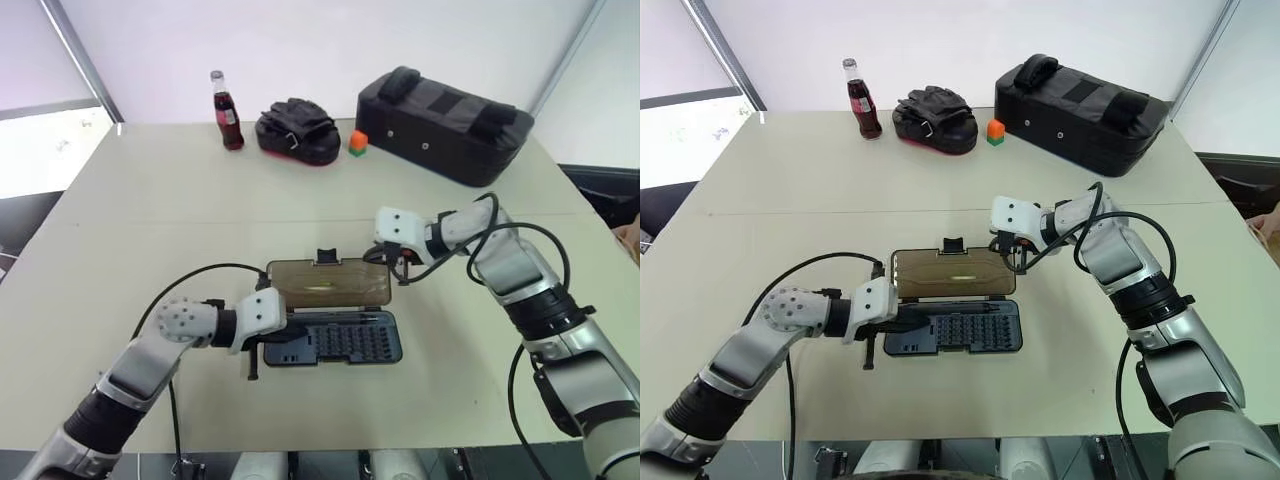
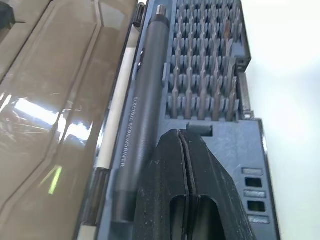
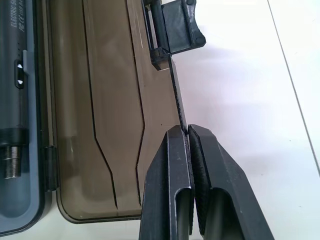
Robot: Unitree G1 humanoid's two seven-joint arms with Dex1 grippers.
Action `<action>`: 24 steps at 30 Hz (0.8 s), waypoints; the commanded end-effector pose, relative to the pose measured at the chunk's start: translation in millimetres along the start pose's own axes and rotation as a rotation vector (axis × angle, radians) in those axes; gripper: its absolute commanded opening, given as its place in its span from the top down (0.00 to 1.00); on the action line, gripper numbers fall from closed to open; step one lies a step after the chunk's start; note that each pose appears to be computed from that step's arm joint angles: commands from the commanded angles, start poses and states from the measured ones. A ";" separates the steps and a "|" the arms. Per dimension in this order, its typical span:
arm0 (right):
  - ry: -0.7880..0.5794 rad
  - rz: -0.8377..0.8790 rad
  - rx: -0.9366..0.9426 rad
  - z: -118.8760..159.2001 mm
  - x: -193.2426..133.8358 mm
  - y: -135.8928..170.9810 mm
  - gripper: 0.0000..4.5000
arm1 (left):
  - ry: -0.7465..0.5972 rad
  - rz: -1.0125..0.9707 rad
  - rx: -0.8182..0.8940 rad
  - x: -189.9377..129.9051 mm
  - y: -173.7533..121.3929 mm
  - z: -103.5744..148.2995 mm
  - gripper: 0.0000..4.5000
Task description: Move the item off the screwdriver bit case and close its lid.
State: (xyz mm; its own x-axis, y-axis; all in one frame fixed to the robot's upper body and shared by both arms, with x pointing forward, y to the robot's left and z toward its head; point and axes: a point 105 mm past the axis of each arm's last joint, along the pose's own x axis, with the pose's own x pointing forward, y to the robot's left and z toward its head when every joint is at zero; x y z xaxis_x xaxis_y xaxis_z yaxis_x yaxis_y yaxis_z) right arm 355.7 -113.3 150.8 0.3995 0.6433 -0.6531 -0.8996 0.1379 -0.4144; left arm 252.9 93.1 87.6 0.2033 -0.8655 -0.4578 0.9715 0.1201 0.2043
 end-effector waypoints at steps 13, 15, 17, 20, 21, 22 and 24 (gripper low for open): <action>-0.039 -0.060 -0.058 13.6 -17.3 -9.9 0.98 | -0.095 -0.003 0.044 -18.8 7.1 57.4 1.00; -0.044 -0.061 -0.062 15.4 -18.8 -9.4 0.98 | -0.111 -0.001 0.043 -21.2 8.2 63.2 1.00; -0.045 -0.063 -0.066 16.1 -20.2 -8.6 0.98 | -0.145 0.016 0.024 -26.7 11.5 72.0 1.00; -0.045 -0.062 -0.068 16.0 -22.7 -6.5 0.98 | -0.253 0.096 -0.058 -43.0 27.4 96.3 1.00; -0.044 -0.061 -0.068 15.5 -23.4 -5.8 0.98 | -0.267 0.130 -0.076 -47.9 34.0 101.4 1.00; -0.044 -0.060 -0.068 15.3 -23.9 -5.1 0.98 | -0.279 0.170 -0.087 -53.7 41.3 105.7 1.00; -0.047 -0.056 -0.066 15.2 -24.2 -3.2 0.98 | -0.319 0.240 -0.116 -66.1 53.4 112.7 1.00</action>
State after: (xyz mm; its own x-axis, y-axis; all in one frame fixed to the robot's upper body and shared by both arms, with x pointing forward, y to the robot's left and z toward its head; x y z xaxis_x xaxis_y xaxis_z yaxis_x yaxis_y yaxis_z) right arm 348.5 -119.4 159.6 0.4159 0.6450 -0.6411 -0.8858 0.1278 -0.4461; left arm 276.2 95.7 212.4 0.3572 -0.9190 -0.1671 0.9286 0.3302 0.1692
